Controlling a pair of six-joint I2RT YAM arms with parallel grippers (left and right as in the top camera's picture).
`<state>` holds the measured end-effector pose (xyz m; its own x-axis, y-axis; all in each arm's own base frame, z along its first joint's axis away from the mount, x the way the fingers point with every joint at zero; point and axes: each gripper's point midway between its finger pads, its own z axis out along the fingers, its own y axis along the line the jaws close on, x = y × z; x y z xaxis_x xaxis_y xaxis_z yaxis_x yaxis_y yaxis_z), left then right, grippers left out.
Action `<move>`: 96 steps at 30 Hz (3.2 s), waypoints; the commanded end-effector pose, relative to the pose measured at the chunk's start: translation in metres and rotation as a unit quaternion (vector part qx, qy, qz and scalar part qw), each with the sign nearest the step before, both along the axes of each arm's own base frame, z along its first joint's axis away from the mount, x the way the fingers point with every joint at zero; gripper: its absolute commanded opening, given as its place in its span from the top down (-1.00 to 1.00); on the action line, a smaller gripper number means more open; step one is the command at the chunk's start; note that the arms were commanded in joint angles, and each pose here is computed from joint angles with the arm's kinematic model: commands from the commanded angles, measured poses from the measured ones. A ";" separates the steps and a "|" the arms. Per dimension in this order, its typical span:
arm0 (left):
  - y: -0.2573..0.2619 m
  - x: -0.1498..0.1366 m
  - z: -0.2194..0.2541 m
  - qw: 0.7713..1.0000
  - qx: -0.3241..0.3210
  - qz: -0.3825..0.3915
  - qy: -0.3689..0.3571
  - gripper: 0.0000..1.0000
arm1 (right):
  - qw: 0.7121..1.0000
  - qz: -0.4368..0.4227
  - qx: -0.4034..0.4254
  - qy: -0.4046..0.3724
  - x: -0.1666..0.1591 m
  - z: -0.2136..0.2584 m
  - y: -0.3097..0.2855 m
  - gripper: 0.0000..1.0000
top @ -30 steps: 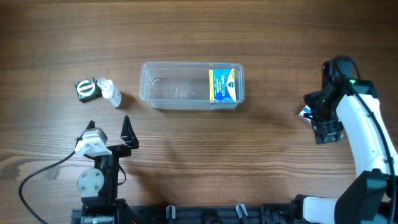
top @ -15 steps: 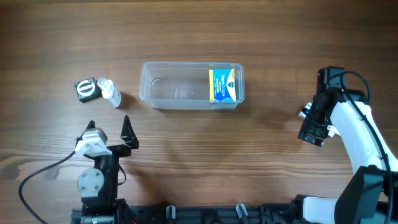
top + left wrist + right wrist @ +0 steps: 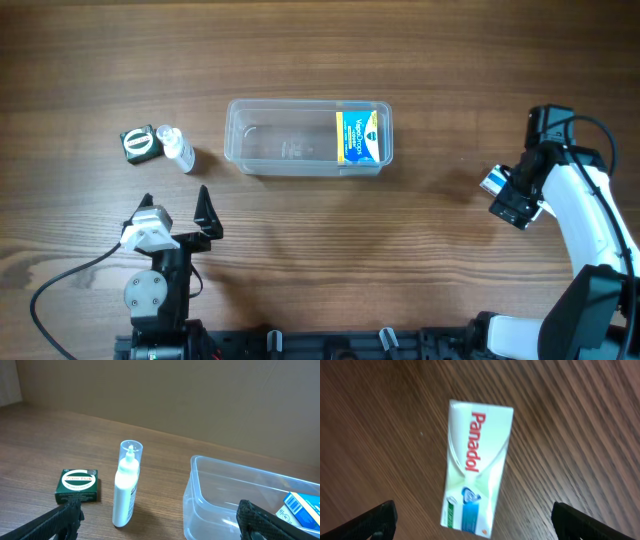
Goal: Pack container
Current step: 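Move right gripper to the white Panadol box and grasp it, then carry the Panadol box into the container and release it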
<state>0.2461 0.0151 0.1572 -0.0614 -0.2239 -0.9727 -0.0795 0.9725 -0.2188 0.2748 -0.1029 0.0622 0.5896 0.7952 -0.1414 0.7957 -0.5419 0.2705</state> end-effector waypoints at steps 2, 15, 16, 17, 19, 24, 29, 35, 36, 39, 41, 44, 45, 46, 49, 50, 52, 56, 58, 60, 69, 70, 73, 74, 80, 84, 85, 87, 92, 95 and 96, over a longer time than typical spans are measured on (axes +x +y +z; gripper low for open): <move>0.000 0.000 -0.002 1.000 0.009 -0.001 0.002 -1.00 | 1.000 -0.011 -0.012 0.018 -0.007 -0.008 -0.011 -0.99; 0.000 0.000 -0.002 1.000 0.009 -0.001 0.002 -0.99 | 0.998 0.003 0.007 0.054 -0.002 -0.044 -0.008 -0.99; 0.000 0.000 -0.002 1.000 0.009 -0.001 0.002 -0.99 | 0.998 0.004 0.007 0.055 -0.001 -0.046 -0.008 -0.99; 0.000 0.000 -0.002 1.000 0.009 -0.001 0.002 -1.00 | 0.999 0.004 0.007 0.054 0.000 -0.047 -0.008 -0.98; 0.000 0.000 -0.002 1.000 0.009 -0.001 0.002 -0.99 | 0.998 0.004 0.008 0.055 0.001 -0.050 -0.009 -0.91; 0.000 0.000 -0.002 1.000 0.009 -0.001 0.003 -1.00 | 0.998 0.023 0.014 0.065 0.003 -0.061 -0.007 -0.79; 0.000 0.000 -0.002 1.000 0.009 -0.001 0.003 -0.99 | 0.996 0.043 0.017 0.076 0.002 -0.065 -0.005 -0.35; 0.000 0.000 -0.002 1.000 0.009 -0.001 0.003 -1.00 | 0.984 0.145 0.026 0.096 0.003 -0.067 0.001 0.26; 0.000 0.000 -0.002 1.000 0.009 -0.001 0.003 -1.00 | 0.981 0.163 0.026 0.100 0.003 -0.067 0.001 0.35; 0.000 0.000 -0.002 1.000 0.009 -0.001 0.003 -0.99 | 0.964 0.238 0.021 0.117 0.003 -0.067 0.002 0.45; 0.000 0.000 -0.002 1.000 0.009 -0.001 0.003 -0.99 | 0.949 0.286 0.017 0.128 0.002 -0.067 0.002 0.44; 0.000 0.000 -0.002 1.000 0.009 -0.001 0.003 -1.00 | 0.920 0.364 0.008 0.143 0.003 -0.067 0.002 0.23; 0.000 0.000 -0.002 1.000 0.009 -0.001 0.003 -1.00 | 0.909 0.389 0.005 0.147 0.004 -0.067 0.001 0.11; 0.000 0.000 -0.002 1.000 0.009 -0.001 0.003 -0.99 | 0.898 0.414 0.001 0.150 0.005 -0.067 0.001 0.09; 0.000 0.000 -0.002 1.000 0.009 -0.001 0.003 -1.00 | 0.857 0.493 -0.008 0.148 0.013 -0.067 0.004 0.10; 0.000 0.000 -0.002 1.000 0.009 -0.001 0.003 -1.00 | 0.831 0.539 -0.010 0.137 0.019 -0.067 0.008 0.13; 0.000 0.000 -0.002 1.000 0.009 -0.001 0.003 -0.99 | 0.787 0.607 -0.012 0.110 0.031 -0.067 0.018 0.32; 0.000 0.000 -0.002 1.000 0.009 -0.001 0.003 -0.99 | 0.728 0.684 -0.014 0.052 0.049 -0.064 0.037 0.41; 0.000 0.000 -0.002 1.000 0.009 -0.001 0.003 -0.99 | 0.720 0.693 -0.014 0.042 0.052 -0.063 0.041 0.41; 0.000 0.000 -0.002 1.000 0.009 -0.001 0.003 -0.99 | 0.703 0.710 -0.015 0.033 0.053 -0.062 0.045 0.40; 0.000 0.000 -0.002 1.000 0.009 -0.001 0.003 -0.99 | 0.641 0.767 -0.028 -0.006 0.065 -0.053 0.058 0.39; 0.000 0.000 -0.002 1.000 0.009 -0.001 0.003 -0.99 | 0.634 0.772 -0.030 -0.018 0.069 -0.049 0.061 0.38; 0.000 0.000 -0.002 1.000 0.009 -0.001 0.003 -1.00 | 0.604 0.793 -0.041 -0.072 0.084 -0.028 0.076 0.33; 0.000 0.000 -0.002 1.000 0.009 -0.001 0.003 -0.99 | 0.596 0.797 -0.045 -0.088 0.088 -0.020 0.081 0.32; 0.000 0.000 -0.002 1.000 0.009 -0.001 0.003 -1.00 | 0.548 0.812 -0.071 -0.189 0.105 0.035 0.108 0.28; 0.000 0.000 -0.002 1.000 0.009 -0.001 0.003 -0.99 | 0.500 0.817 -0.099 -0.269 0.107 0.089 0.129 0.26; 0.000 0.000 -0.002 1.000 0.009 -0.001 0.003 -0.99 | 0.486 0.819 -0.110 -0.287 0.106 0.104 0.135 0.25; 0.000 0.000 -0.002 1.000 0.009 -0.001 0.003 -1.00 | 0.470 0.819 -0.127 -0.305 0.103 0.127 0.147 0.25; 0.000 0.000 -0.002 1.000 0.009 -0.001 0.003 -0.99 | 0.408 0.833 -0.177 -0.329 0.097 0.167 0.194 0.23; 0.000 0.000 -0.002 1.000 0.009 -0.001 0.003 -1.00 | 0.376 0.842 -0.203 -0.328 0.096 0.177 0.230 0.23; 0.000 0.000 -0.002 1.000 0.009 -0.001 0.003 -0.99 | 0.367 0.845 -0.209 -0.328 0.095 0.179 0.243 0.23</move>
